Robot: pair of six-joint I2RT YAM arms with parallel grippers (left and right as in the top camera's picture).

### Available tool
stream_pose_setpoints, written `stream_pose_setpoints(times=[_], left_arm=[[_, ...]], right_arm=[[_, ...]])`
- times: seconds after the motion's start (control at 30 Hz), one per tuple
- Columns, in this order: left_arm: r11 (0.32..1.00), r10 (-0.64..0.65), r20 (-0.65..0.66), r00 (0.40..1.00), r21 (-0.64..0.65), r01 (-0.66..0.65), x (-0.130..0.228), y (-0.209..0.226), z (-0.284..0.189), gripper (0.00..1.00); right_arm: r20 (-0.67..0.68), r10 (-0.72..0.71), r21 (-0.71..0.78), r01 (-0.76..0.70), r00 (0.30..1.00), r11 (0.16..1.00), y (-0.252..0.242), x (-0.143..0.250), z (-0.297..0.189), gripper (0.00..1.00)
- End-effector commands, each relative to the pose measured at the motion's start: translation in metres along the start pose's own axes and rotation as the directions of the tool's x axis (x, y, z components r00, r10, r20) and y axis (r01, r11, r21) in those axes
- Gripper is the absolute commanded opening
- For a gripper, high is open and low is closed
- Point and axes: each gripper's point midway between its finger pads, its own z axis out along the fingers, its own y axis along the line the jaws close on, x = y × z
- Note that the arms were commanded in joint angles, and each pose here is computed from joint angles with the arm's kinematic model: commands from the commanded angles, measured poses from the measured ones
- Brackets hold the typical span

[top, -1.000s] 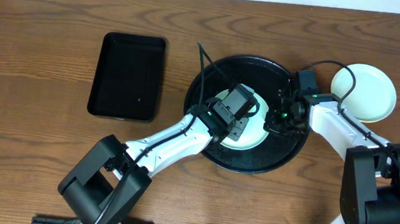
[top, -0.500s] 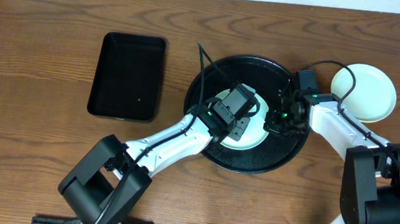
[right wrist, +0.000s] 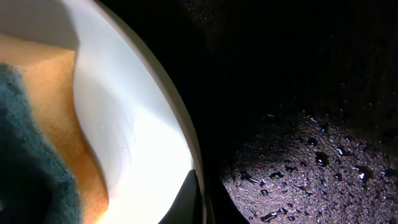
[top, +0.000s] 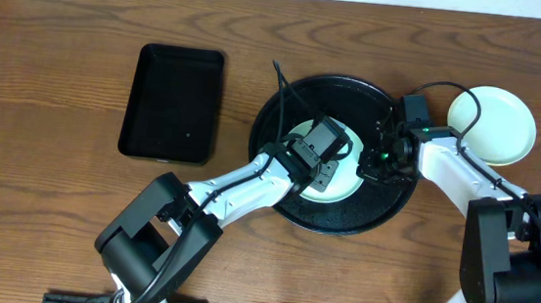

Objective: Clean dirty plates on tray and stack at the side
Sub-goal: 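Hold the green plate with the right gripper and scrub it with the sponge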

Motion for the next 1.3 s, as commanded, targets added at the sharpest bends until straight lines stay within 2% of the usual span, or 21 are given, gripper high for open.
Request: stream_pose_setpoints(times=[0.0,0.07,0.1,0.47,0.73,0.87,1.03,1.27], left_arm=[[1.000,-0.004,-0.021,1.000,-0.007,0.004,0.004,0.001,0.010,0.26],[1.000,-0.005,-0.012,1.000,-0.004,0.004,0.002,0.000,0.009,0.10],[1.000,-0.005,-0.008,1.000,-0.002,0.005,0.001,0.000,0.009,0.08],[1.000,-0.010,0.016,1.000,0.006,0.010,-0.006,-0.002,0.001,0.08],[0.993,-0.099,0.182,0.978,0.076,0.086,-0.052,-0.011,-0.060,0.07],[0.981,-0.179,0.220,0.959,0.111,0.158,-0.063,-0.012,-0.080,0.07],[0.961,-0.269,0.184,0.945,0.117,0.251,-0.057,-0.012,-0.069,0.07],[0.952,-0.304,0.083,0.949,0.051,0.301,-0.028,-0.005,-0.022,0.07]], right_arm=[[-0.010,-0.016,0.023,0.016,1.000,1.000,-0.005,0.002,0.003,0.01],[-0.011,-0.015,0.023,0.015,1.000,1.000,-0.005,0.002,0.003,0.01],[-0.013,-0.015,0.024,0.015,1.000,1.000,-0.005,0.002,0.003,0.01],[-0.023,-0.019,0.032,0.020,1.000,0.999,-0.007,0.005,0.003,0.01],[-0.022,-0.019,0.032,0.020,1.000,0.999,-0.007,0.005,0.003,0.01],[-0.022,-0.019,0.032,0.019,1.000,0.999,-0.007,0.005,0.003,0.01],[-0.022,-0.019,0.032,0.020,1.000,0.999,-0.007,0.005,0.003,0.01],[-0.022,-0.019,0.032,0.020,1.000,0.999,-0.007,0.005,0.003,0.01]])
